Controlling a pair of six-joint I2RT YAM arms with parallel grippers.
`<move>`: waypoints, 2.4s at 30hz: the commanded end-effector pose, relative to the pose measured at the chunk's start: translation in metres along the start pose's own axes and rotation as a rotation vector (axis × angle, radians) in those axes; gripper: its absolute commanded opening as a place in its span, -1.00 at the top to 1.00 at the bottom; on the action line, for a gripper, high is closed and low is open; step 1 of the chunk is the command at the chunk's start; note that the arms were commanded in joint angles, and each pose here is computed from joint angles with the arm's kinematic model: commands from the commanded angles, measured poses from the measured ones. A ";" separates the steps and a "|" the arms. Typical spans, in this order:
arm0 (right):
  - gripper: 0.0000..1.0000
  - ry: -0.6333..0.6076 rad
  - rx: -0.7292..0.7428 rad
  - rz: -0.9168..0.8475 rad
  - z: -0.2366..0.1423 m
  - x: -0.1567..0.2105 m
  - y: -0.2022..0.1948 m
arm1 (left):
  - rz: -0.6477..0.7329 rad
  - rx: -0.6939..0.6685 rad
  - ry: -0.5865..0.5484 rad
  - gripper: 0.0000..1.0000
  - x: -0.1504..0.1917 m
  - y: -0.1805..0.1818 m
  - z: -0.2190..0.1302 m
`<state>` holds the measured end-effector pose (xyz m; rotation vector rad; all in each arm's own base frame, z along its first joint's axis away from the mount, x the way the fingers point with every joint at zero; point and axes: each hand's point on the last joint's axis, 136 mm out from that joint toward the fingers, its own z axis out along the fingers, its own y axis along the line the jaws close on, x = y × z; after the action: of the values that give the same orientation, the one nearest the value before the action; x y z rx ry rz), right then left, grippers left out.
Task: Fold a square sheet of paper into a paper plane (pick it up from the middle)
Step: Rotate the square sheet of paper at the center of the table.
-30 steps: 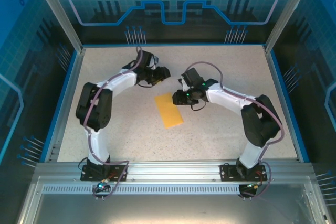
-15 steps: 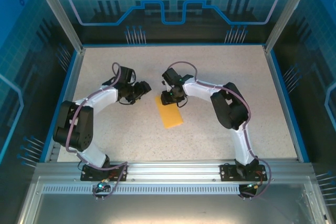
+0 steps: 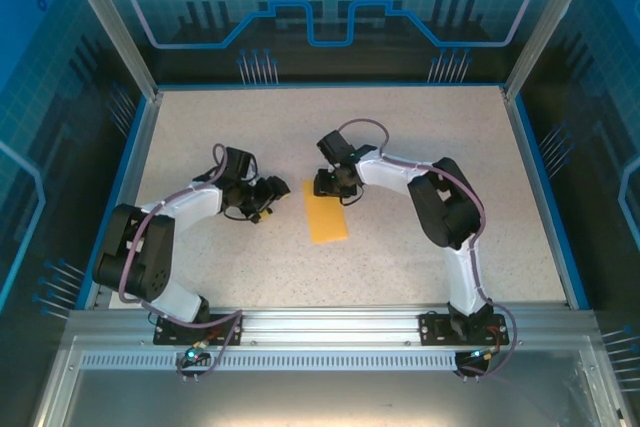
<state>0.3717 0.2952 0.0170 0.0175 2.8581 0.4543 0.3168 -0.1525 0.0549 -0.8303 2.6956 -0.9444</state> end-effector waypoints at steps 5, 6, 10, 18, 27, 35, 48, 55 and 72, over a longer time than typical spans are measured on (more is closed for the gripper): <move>0.15 0.013 0.082 0.193 -0.028 0.026 -0.037 | 0.002 0.033 0.106 -0.46 0.049 -0.006 0.001; 0.15 -0.004 0.056 0.177 -0.034 0.021 -0.031 | 0.005 0.033 0.111 -0.46 0.052 -0.006 0.001; 0.14 -0.025 0.071 0.077 -0.044 0.005 -0.022 | 0.025 0.025 0.127 -0.46 0.061 -0.008 0.005; 0.10 0.028 0.155 -0.029 -0.020 -0.003 -0.031 | 0.056 0.002 0.149 -0.47 0.068 -0.010 0.014; 0.03 0.042 0.202 -0.021 -0.007 -0.006 -0.049 | 0.105 -0.045 0.205 -0.50 0.082 -0.012 0.022; 0.03 0.120 0.167 0.019 0.015 0.013 -0.057 | 0.124 -0.068 0.248 -0.50 0.091 -0.013 0.030; 0.04 0.191 0.075 0.125 0.027 0.023 -0.073 | 0.163 -0.057 0.312 -0.50 0.104 -0.025 0.040; 0.04 0.200 0.058 0.132 0.027 0.024 -0.071 | 0.183 -0.094 0.329 -0.48 0.107 -0.026 0.049; 0.06 0.202 0.052 0.136 0.027 0.025 -0.070 | 0.224 -0.128 0.343 -0.46 0.111 -0.027 0.058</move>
<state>0.3820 0.2587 0.0155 0.1226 2.9408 0.5495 0.2585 -0.2539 0.0292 -0.4527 3.0610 -0.9323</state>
